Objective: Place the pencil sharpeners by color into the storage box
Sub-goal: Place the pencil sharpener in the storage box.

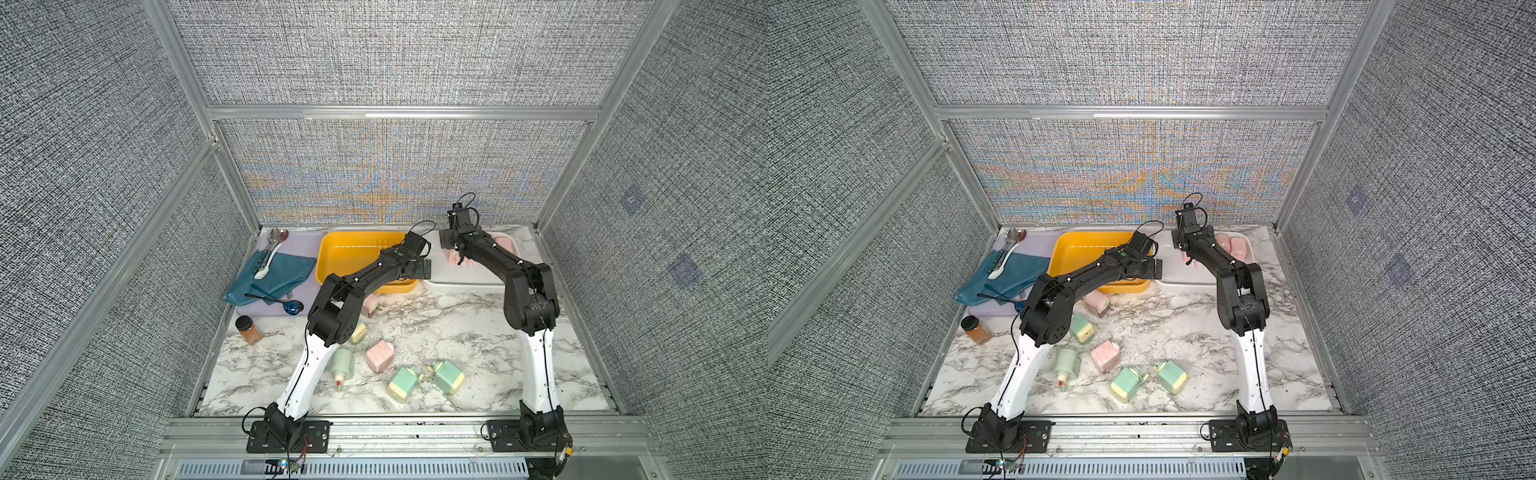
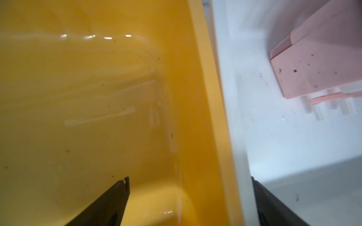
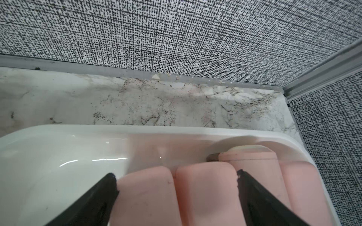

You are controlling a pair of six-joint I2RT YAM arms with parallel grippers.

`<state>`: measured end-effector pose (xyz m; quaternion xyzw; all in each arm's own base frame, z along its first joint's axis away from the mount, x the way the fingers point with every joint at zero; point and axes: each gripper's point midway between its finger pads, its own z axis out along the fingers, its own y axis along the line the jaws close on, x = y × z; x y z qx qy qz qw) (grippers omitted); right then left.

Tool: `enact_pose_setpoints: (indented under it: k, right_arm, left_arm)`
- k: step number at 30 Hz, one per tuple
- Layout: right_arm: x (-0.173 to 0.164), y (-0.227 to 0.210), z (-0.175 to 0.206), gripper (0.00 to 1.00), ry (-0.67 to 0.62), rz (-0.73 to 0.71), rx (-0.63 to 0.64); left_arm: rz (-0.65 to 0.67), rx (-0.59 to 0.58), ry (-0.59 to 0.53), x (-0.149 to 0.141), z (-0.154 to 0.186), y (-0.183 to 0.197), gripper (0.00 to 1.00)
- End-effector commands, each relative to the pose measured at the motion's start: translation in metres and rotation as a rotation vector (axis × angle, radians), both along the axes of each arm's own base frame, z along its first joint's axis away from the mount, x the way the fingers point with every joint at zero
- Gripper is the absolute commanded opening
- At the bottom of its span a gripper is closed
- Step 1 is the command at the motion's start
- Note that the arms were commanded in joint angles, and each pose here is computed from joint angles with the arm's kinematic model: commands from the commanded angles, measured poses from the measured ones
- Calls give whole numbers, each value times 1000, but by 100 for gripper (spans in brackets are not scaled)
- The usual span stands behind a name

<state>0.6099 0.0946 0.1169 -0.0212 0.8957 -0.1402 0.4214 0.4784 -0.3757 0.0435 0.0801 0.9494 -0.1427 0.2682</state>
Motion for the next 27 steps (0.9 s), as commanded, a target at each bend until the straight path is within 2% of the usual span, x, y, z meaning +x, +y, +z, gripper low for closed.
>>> enact_pose_setpoints:
  k: [1,7,19,27]
  right_arm:
    - [-8,2,-17,99,74,16,-13]
    - [-12,-24,-12,99,56,-127,-89]
    - [-12,17,25,99,4,0,-16]
    - [-14,5,-11,99,68,-54,-66]
  left_arm:
    - [-15,27,52,-11,-7,6,99]
    - [-28,-12,66,-16,-1,-2,99]
    - [-31,-46,65,-17,7,-10,99]
    - [-24,-37,75,-19,5,-7,99]
